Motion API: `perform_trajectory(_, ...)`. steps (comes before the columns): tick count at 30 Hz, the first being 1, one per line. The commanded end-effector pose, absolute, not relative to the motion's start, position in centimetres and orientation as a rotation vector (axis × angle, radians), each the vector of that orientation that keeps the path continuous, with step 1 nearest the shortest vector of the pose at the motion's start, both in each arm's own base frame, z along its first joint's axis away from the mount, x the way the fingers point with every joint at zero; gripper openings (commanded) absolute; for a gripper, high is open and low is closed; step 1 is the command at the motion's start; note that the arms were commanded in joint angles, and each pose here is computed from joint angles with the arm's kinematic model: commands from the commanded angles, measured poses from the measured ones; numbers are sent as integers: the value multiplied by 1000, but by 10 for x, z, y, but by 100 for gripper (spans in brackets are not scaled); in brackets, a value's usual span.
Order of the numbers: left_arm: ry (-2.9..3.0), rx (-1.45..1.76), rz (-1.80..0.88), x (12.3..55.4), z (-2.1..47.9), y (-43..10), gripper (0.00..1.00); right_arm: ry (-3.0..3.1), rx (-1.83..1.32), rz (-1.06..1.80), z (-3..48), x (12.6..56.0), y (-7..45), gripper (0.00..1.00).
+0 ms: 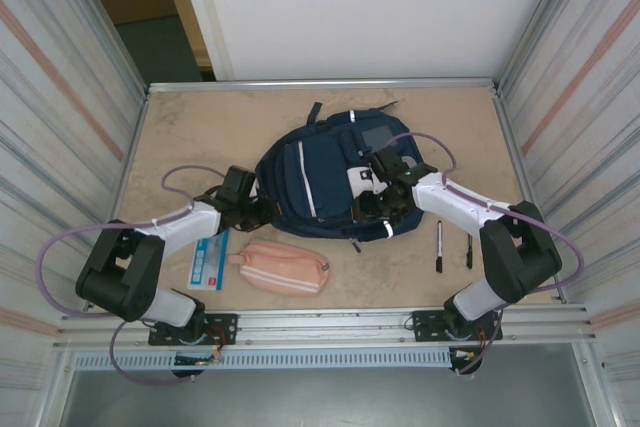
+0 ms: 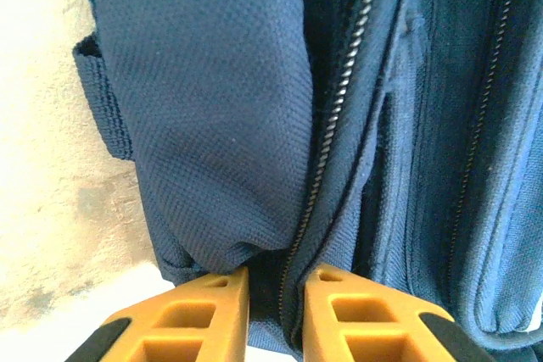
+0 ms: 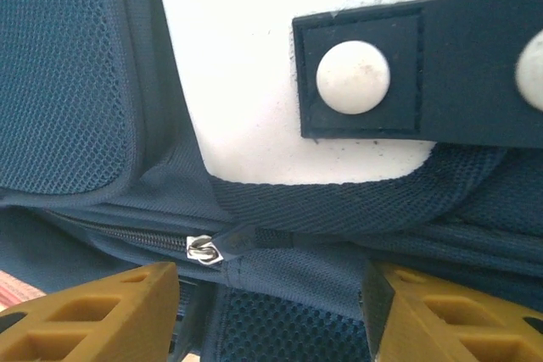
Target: Pack the student bag
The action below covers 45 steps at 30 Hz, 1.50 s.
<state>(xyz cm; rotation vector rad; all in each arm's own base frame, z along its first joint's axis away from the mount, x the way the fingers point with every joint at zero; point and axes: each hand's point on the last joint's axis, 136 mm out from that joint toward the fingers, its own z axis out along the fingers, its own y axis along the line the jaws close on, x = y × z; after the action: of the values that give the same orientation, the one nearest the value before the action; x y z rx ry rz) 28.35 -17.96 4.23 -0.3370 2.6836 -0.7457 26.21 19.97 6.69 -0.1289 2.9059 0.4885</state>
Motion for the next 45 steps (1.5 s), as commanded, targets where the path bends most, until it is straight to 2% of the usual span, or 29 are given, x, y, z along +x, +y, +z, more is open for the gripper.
perform_trajectory(1, 2784, -360, -765, 255, 22, -181, 19, 2921, -157, 619, 60, 253, 212, 57)
perform_trajectory(5, 2766, -331, -779, 252, 24, -187, 17, 2837, -122, 784, 60, 262, 233, 52)
perform_trajectory(14, 2784, -320, -786, 239, 17, -196, 15, 2720, -175, 823, 73, 270, 249, 44)
perform_trajectory(24, 2740, -360, -829, 237, 22, -206, 14, 2624, -151, 820, 80, 270, 251, 18)
perform_trajectory(30, 2714, -369, -822, 236, 27, -210, 13, 2608, -194, 760, 81, 267, 244, 11)
perform_trajectory(35, 2696, -387, -836, 232, 29, -213, 13, 2606, -251, 719, 84, 265, 242, 0)
perform_trajectory(39, 2692, -372, -856, 230, 33, -221, 13, 2596, -281, 684, 87, 264, 241, 1)
perform_trajectory(42, 2699, -391, -834, 229, 31, -219, 13, 2644, -243, 564, 85, 263, 226, 30)
perform_trajectory(45, 2697, -405, -841, 228, 31, -219, 13, 2668, -196, 497, 84, 259, 208, 37)
